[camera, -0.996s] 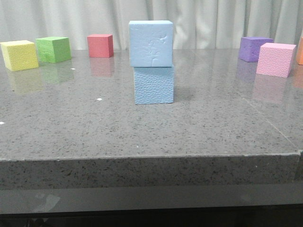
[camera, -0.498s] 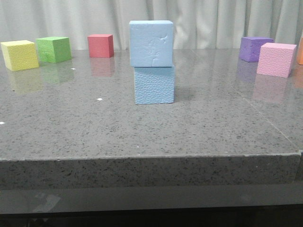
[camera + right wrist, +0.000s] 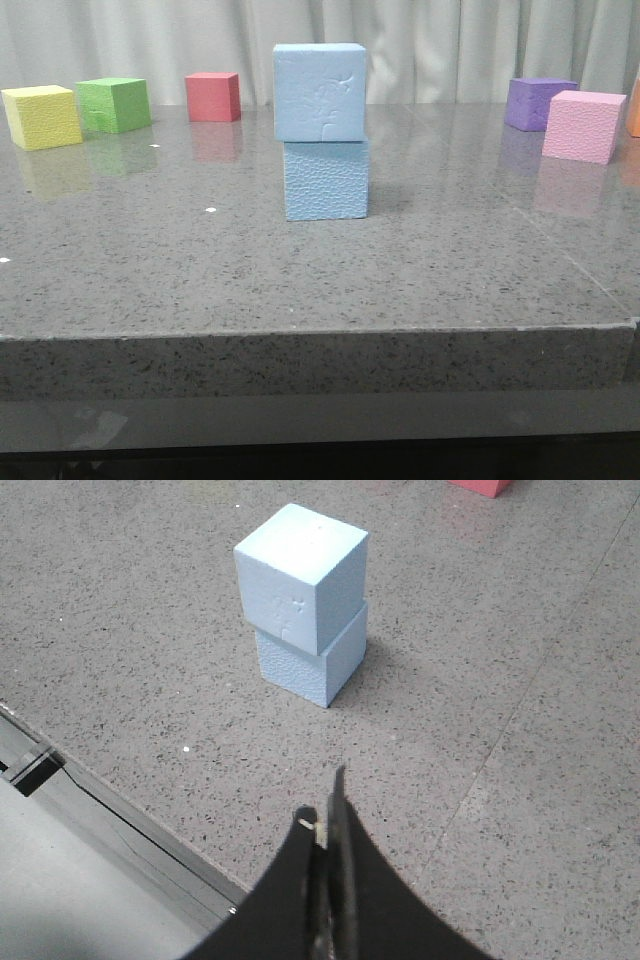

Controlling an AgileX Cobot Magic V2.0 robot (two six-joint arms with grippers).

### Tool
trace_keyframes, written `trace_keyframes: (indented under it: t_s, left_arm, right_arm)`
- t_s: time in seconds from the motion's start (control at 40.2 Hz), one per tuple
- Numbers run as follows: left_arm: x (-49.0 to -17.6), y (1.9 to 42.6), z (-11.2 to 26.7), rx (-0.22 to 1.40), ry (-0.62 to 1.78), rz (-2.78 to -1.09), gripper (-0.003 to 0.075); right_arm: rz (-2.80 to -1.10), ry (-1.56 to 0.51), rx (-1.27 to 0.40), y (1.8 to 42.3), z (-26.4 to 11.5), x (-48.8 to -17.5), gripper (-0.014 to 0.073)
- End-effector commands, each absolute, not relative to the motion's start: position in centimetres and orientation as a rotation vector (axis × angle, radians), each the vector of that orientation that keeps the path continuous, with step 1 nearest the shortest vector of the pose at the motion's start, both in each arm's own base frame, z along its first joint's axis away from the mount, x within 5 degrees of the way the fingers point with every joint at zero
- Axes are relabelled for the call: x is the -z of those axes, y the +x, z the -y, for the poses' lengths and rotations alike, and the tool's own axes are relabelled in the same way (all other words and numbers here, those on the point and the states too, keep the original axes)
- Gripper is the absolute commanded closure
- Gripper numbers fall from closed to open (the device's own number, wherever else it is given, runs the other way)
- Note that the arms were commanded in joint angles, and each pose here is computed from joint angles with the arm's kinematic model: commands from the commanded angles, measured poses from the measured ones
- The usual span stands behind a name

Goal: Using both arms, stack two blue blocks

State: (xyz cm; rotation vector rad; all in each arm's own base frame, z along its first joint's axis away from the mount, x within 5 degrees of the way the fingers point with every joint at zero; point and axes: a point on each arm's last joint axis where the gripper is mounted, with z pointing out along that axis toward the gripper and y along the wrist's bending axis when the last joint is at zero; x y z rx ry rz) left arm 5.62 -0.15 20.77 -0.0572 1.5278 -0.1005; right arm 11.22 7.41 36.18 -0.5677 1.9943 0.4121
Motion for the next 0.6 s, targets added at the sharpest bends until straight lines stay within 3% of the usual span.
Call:
trace_keyframes:
  t_s: [0.0,0.573]
  left_arm:
    - [-21.58,5.40,0.12,0.106,-0.058,-1.427,0.0739]
    - [-21.58,5.40,0.12,0.106,-0.058,-1.427,0.0739]
  right_arm:
    - [-1.899,-0.535,-0.428,11.33,-7.36,-37.63,0.0715]
    - [-1.867,-0.526,-0.425,10.97,-7.08,-36.95,0.0715]
